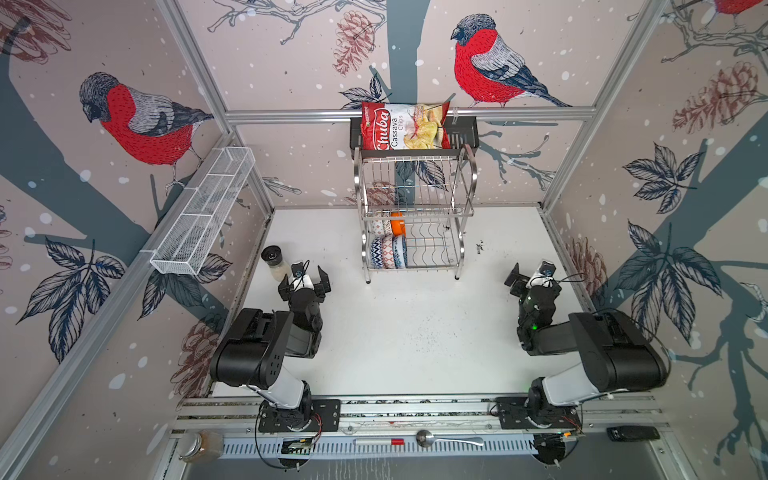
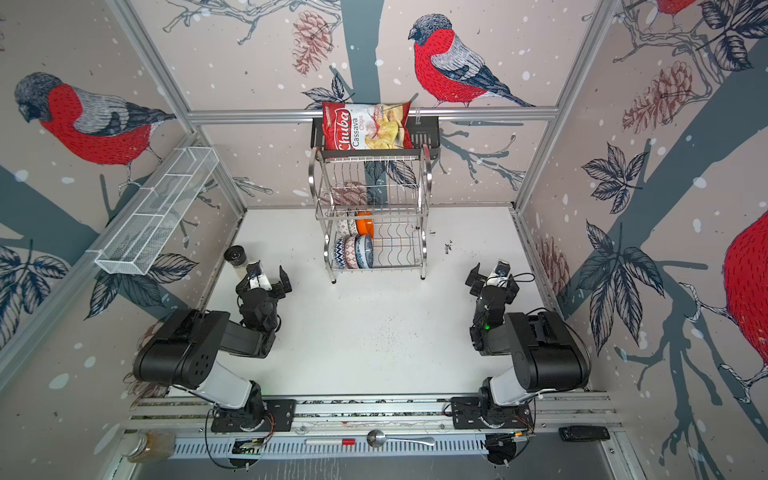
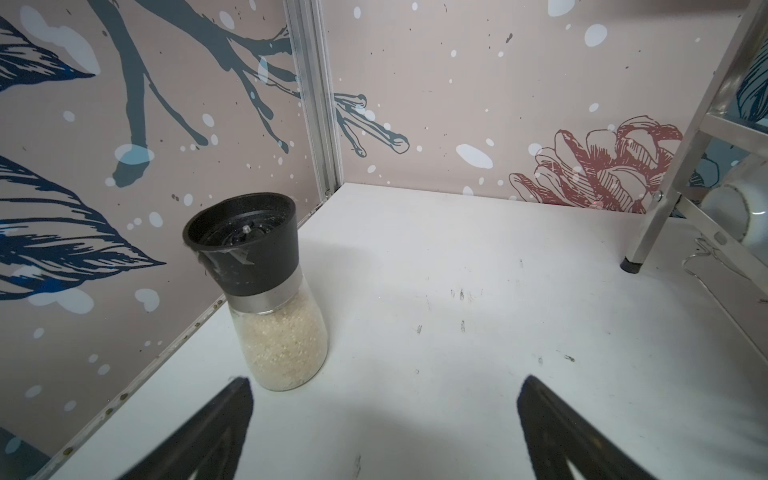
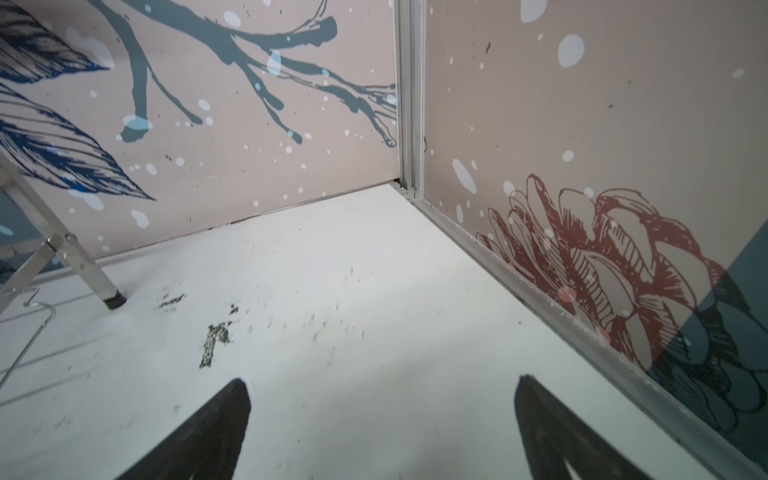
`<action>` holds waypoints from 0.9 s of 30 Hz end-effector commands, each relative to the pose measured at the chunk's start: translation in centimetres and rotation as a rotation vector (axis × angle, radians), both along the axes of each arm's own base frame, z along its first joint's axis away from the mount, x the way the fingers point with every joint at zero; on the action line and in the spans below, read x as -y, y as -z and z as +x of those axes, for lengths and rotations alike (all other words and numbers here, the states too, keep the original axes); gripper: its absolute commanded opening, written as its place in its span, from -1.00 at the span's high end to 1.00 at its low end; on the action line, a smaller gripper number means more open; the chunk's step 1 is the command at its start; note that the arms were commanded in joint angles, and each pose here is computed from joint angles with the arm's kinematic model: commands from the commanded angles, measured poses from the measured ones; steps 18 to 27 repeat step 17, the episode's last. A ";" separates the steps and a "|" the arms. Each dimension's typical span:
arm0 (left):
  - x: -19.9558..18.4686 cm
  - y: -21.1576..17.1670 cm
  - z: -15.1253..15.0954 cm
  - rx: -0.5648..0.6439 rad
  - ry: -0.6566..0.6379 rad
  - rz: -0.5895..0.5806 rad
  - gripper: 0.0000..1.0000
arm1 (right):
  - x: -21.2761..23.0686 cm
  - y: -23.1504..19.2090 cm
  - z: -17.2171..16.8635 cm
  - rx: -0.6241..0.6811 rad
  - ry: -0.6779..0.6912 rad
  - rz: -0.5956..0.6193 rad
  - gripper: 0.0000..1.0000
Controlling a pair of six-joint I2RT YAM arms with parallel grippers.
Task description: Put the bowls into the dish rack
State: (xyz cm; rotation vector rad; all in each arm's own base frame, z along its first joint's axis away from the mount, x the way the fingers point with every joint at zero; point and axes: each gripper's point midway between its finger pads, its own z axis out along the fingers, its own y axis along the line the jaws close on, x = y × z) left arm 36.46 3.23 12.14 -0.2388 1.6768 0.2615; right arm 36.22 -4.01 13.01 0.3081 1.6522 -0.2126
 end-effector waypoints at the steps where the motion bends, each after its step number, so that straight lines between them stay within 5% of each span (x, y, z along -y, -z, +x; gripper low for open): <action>1: 0.1 -1.2 0.2 0.048 0.006 0.004 -0.98 | -0.3 0.3 0.4 -0.014 -0.035 0.027 -0.99; 27: 0.1 -1.2 0.2 0.048 0.007 0.004 -0.98 | -0.3 0.2 0.4 -0.013 -0.035 0.025 -0.99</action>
